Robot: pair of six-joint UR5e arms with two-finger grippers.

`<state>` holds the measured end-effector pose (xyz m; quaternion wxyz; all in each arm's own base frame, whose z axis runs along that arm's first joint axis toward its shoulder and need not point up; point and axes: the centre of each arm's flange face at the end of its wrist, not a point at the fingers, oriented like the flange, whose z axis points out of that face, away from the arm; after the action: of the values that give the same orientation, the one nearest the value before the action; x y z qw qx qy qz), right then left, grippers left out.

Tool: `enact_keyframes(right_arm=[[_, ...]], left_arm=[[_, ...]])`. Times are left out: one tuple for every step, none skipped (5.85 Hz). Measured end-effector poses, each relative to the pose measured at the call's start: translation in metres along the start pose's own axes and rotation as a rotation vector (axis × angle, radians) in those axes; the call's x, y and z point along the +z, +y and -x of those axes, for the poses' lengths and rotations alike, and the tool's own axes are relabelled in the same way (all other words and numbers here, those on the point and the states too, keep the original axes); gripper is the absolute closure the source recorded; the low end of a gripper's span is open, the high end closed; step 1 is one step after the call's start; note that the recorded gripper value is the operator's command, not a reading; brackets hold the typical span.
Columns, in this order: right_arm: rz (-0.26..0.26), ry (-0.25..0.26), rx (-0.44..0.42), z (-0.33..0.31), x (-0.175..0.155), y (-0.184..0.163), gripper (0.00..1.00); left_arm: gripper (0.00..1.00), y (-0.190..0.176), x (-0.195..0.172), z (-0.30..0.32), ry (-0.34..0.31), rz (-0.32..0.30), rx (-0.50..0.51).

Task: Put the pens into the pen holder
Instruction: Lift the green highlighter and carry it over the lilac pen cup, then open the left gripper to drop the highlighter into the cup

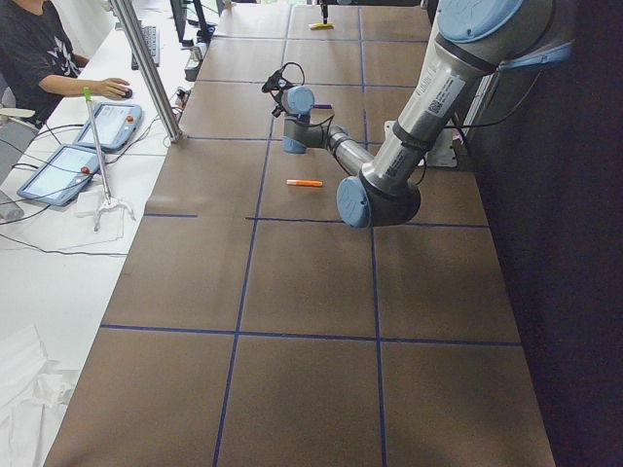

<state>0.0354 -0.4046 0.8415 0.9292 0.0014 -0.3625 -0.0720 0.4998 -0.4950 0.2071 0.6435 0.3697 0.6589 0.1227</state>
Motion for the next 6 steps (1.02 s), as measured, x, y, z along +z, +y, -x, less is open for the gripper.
enact_keyframes(right_arm=[[0.000,0.000,0.001,0.000,0.000,0.000,0.00],[0.000,0.000,0.001,0.000,0.000,0.000,0.00],[-0.002,0.000,0.000,0.000,-0.001,-0.001,0.00],[-0.002,0.000,0.000,0.001,-0.001,-0.001,0.00],[-0.002,0.000,0.000,0.001,-0.001,-0.001,0.00],[-0.003,0.000,-0.002,0.001,-0.001,-0.002,0.00]], left_arm=[[0.31,0.008,0.004,0.002,-0.003,0.012,-0.002],[0.00,0.013,0.006,0.002,-0.003,0.019,-0.003],[0.00,0.014,0.006,0.002,-0.003,0.019,-0.003],[0.00,0.013,0.005,0.001,-0.002,0.018,-0.003],[0.00,0.009,0.003,0.001,-0.004,0.012,-0.010],[0.00,-0.006,-0.003,0.005,-0.030,0.012,-0.035]])
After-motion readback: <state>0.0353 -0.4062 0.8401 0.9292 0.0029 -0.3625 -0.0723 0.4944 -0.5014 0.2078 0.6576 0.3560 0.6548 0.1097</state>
